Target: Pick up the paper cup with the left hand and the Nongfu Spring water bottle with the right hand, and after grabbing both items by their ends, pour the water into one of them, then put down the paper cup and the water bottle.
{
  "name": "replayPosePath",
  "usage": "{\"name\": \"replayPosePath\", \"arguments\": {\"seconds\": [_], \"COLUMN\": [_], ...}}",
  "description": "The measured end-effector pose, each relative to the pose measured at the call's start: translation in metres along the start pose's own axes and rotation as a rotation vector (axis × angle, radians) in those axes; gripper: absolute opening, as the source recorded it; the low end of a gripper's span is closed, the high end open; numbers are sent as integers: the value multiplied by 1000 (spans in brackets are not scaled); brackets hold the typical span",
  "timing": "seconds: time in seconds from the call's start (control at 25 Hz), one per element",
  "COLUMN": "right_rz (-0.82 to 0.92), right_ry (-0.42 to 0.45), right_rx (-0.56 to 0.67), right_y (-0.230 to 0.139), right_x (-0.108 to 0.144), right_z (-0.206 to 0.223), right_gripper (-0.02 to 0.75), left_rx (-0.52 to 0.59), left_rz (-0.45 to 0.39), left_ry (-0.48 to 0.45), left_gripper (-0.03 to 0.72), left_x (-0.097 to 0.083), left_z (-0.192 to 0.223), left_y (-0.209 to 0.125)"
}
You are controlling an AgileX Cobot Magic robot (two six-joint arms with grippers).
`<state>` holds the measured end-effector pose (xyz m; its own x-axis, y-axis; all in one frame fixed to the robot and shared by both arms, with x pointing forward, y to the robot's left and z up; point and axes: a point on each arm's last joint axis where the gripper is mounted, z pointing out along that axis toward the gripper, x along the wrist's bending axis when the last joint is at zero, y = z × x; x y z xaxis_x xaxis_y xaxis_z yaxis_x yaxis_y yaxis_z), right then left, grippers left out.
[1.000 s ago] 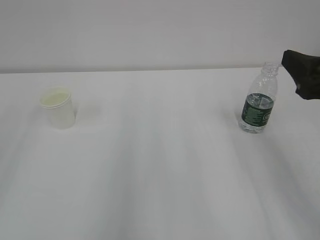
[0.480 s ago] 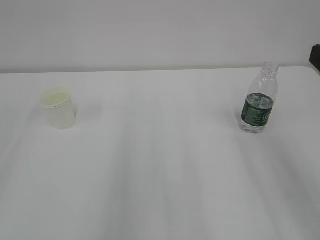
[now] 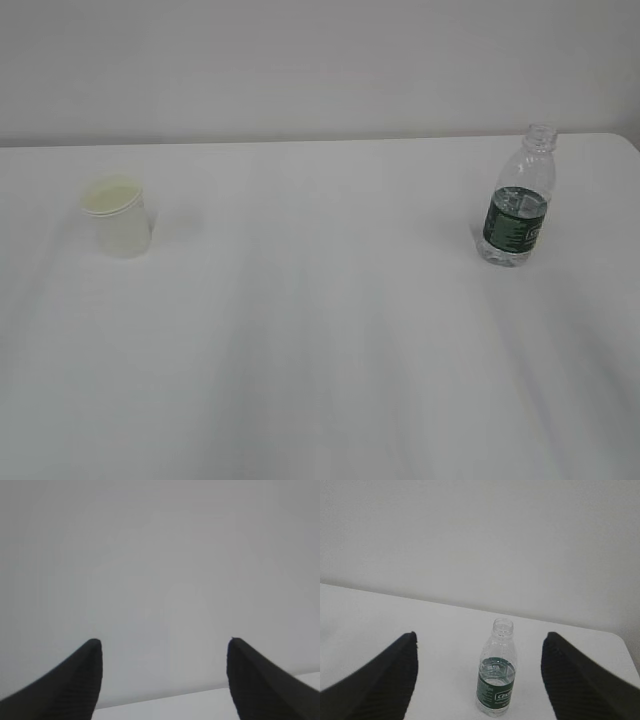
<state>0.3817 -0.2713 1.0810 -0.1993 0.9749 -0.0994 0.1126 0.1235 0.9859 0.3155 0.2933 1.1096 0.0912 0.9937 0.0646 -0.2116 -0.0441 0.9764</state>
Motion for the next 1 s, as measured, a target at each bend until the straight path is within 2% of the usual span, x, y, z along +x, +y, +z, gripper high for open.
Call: {"name": "replayPosePath", "arguments": {"seconds": [0.24,0.72,1.0], "right_rz": [-2,-14,-25], "right_ry": [-3,-13,-22], "right_rx": [2,9,53], "right_y": [2,-1,2], "right_x": [0,-1,-3], "right_z": [-20,-57,-79], "right_gripper": [587,587,587], "left_rx": [47,175,260], "left_rz": [0,1,2], "left_ry": [-6,-23,-32], "left_gripper": [557,557,557], "left_x": [0,1,2], "left_z": [-12,-26,-35], "left_y": [3,35,45]}}
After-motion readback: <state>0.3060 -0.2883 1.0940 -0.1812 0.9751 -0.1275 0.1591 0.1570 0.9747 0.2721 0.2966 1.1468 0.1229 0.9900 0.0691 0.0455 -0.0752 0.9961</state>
